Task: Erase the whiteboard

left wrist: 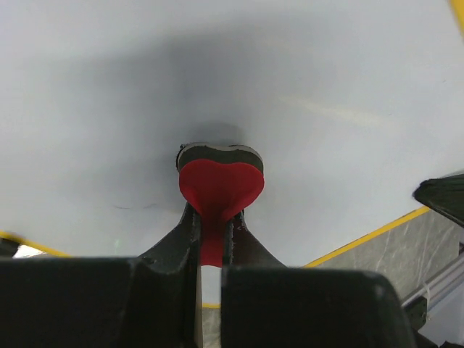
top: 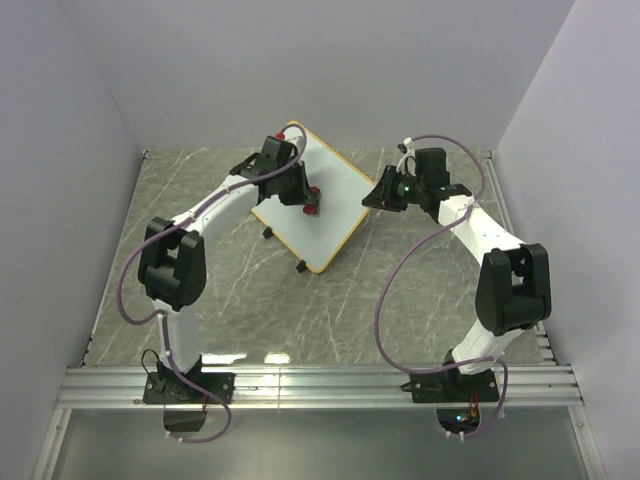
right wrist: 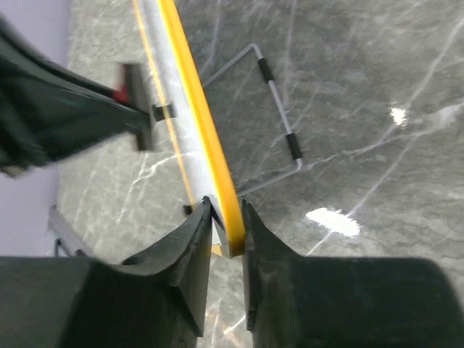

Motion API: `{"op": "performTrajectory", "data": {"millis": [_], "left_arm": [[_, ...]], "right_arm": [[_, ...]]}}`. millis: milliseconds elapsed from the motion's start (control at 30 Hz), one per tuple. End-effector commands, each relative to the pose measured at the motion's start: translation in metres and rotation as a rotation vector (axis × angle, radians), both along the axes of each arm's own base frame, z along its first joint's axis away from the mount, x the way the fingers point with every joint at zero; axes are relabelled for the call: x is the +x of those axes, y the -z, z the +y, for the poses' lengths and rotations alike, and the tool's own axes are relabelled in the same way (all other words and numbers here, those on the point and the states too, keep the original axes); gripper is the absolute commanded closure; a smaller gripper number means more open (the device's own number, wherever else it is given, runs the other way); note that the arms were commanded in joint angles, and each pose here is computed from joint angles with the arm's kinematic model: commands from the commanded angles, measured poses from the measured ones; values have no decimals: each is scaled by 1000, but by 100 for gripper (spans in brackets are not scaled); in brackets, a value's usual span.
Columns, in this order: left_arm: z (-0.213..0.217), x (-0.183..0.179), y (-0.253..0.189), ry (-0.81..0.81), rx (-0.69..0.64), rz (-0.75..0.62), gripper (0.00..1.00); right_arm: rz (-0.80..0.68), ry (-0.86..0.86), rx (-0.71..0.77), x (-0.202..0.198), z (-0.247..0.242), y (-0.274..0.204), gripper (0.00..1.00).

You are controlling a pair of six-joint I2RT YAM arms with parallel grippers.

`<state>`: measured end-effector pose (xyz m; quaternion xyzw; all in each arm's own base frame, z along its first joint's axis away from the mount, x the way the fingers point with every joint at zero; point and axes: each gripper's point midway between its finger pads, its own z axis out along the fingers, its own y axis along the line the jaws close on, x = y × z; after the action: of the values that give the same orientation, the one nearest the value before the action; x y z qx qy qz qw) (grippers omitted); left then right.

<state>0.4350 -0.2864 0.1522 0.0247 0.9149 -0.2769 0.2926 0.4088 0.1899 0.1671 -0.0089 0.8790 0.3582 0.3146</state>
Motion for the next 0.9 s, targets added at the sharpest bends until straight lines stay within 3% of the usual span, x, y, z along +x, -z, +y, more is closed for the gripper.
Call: {"op": "performTrajectory", "data": {"millis": [0,33,167,233,267,600,867], "left_arm": [[25,8,-49,-73,-1,-110,100],[27,7,-51,-77,0,-112,100],[38,-1,-53,-101,17,-104,100],[47,-7,-52,-119,32,-103,100],[50,-9,-51,-126,40,-104,100],[112,-21,-32,-280,147,-63,100],[167,-69,36,-399,337,137,100]], "right_arm": [[127,-37,-187,-34,-8,63,66],[126,-31,-190,-33,-10,63,55],[113,7,-212,-30,-19,62,37],[107,36,-215,-26,-28,59,32],[106,50,-219,-25,-30,58,24],[-18,104,-174,-15,-40,-5,21],[-133,146,-156,-50,-51,-50,21]]}}
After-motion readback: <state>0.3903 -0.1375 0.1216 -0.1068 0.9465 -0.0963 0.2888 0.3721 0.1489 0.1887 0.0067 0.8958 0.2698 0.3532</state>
